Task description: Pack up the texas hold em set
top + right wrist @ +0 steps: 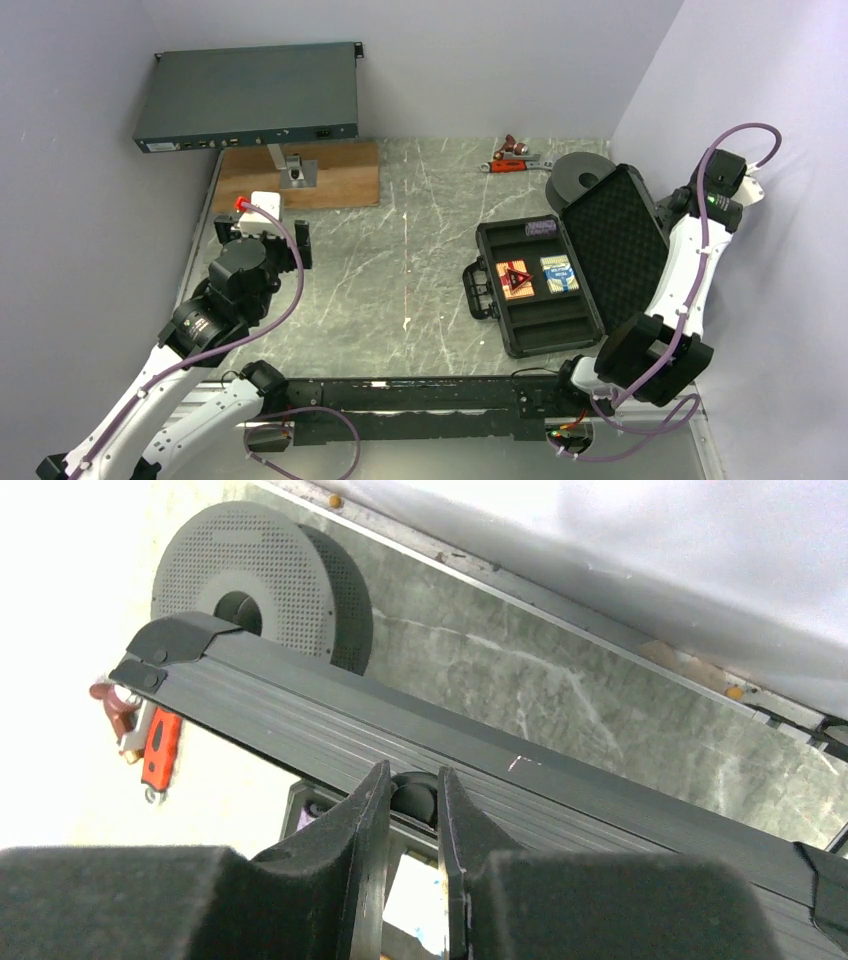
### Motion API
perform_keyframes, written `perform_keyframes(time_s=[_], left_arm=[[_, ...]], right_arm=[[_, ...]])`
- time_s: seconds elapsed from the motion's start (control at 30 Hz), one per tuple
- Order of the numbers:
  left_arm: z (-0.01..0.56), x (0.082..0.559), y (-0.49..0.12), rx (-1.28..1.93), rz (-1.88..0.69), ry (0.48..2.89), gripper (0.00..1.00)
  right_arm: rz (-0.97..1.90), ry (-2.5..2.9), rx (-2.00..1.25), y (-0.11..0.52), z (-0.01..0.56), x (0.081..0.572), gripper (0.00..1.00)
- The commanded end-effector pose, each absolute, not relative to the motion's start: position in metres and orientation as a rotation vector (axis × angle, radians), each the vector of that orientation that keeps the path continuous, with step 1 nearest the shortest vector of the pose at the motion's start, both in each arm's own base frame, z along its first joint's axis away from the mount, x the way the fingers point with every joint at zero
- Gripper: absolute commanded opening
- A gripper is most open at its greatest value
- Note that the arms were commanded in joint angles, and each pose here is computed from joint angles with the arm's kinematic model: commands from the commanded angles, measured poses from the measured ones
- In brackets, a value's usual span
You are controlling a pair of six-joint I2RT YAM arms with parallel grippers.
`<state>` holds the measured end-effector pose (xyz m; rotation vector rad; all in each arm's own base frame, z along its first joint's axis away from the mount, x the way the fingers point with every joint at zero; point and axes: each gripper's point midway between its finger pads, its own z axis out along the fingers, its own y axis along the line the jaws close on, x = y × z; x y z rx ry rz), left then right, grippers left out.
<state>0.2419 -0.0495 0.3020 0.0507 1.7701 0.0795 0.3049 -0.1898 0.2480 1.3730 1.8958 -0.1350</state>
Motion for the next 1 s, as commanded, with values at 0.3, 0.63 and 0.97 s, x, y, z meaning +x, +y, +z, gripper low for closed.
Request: perform_keyframes(time_s=[0.3, 0.63, 0.97], left_arm=[[0.307, 0.246, -0.051, 0.044, 0.077, 1.747, 0.99], [0.308, 0.245, -0.049, 0.038, 0.083, 1.742, 0.99], [0.307, 0.245, -0.049, 0.040, 0.085, 1.745, 0.99]], right_arm=[[0.119, 1.933, 1.131, -0.114, 0.280, 0.331, 0.12], [0.148, 1.982, 1.061, -0.085, 0.275, 0.327, 0.12], [0.176, 2.033, 0.981, -0.058, 0.272, 0.323, 0.13]])
